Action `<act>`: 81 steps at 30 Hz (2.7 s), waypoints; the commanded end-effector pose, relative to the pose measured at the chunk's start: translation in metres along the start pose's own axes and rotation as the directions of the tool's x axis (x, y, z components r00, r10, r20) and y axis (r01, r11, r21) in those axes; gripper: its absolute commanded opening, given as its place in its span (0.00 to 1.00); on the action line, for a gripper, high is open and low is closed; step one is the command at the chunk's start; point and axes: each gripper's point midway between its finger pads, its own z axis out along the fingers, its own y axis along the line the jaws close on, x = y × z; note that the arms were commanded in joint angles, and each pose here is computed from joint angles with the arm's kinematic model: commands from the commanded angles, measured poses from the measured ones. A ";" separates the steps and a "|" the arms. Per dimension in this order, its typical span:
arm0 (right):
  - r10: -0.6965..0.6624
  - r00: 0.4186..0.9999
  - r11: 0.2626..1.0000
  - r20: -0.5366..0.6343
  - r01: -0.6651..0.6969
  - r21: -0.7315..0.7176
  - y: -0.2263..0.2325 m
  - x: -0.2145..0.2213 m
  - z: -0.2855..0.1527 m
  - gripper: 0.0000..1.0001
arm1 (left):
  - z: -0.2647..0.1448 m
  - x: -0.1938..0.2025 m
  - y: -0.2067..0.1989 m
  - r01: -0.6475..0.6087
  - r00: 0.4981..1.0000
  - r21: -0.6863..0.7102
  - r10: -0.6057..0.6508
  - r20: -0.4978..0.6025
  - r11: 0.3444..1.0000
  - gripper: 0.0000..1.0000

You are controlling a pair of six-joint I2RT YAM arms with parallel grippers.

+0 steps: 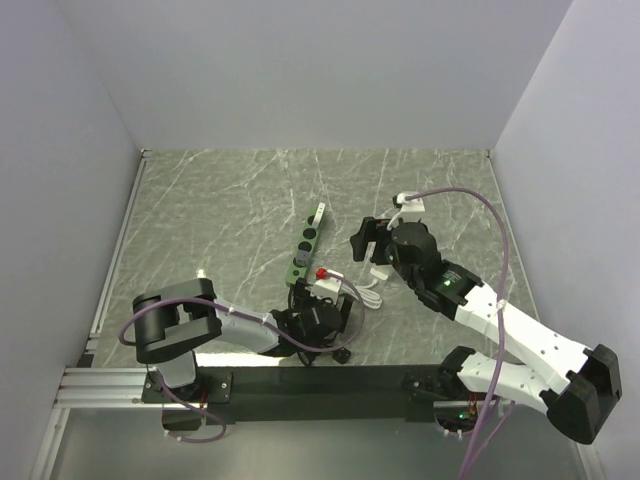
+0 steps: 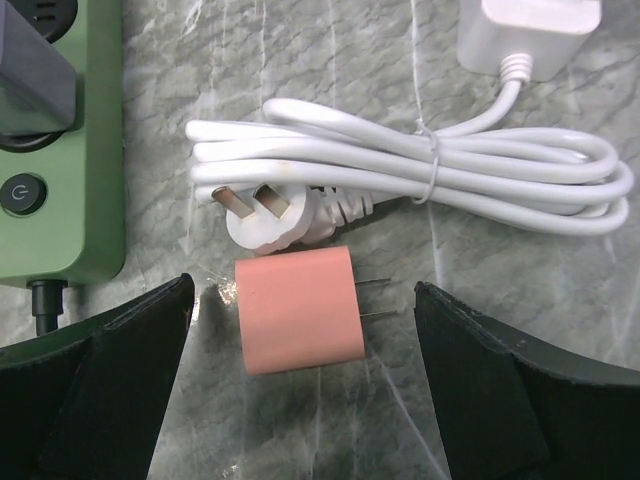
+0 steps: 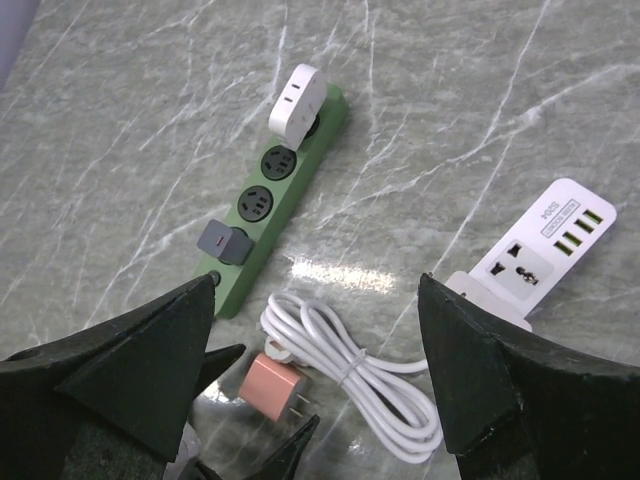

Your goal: Insert the plug

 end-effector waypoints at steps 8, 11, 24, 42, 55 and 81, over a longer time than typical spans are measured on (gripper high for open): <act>0.015 0.999 0.999 0.046 -0.013 -0.038 -0.005 -0.010 -0.002 0.89 | -0.002 0.006 -0.003 0.012 1.000 0.009 -0.011 -0.010 1.000 0.91; 0.015 0.999 0.999 0.040 -0.014 -0.044 -0.004 -0.009 0.000 0.88 | -0.006 0.007 0.001 0.021 1.000 0.018 -0.021 -0.005 1.000 0.86; 0.009 1.000 0.995 -0.002 -0.009 -0.096 0.005 0.002 -0.001 0.87 | -0.016 -0.006 -0.010 0.000 0.998 0.147 -0.009 0.061 0.989 0.12; -0.185 0.974 0.715 -0.129 0.043 -0.698 0.098 0.045 -0.047 0.77 | -0.119 -0.108 -0.018 -0.315 0.866 0.455 0.056 0.497 0.833 0.03; -0.262 0.947 0.523 -0.187 -0.023 -0.852 0.138 0.071 -0.062 0.73 | -0.129 -0.120 0.007 -0.332 0.827 0.375 0.077 0.557 0.865 0.01; -0.233 0.954 0.389 0.189 0.270 -0.881 0.134 0.037 -0.106 0.00 | -0.195 -0.146 0.014 -0.103 0.758 0.668 -0.376 0.532 0.737 0.99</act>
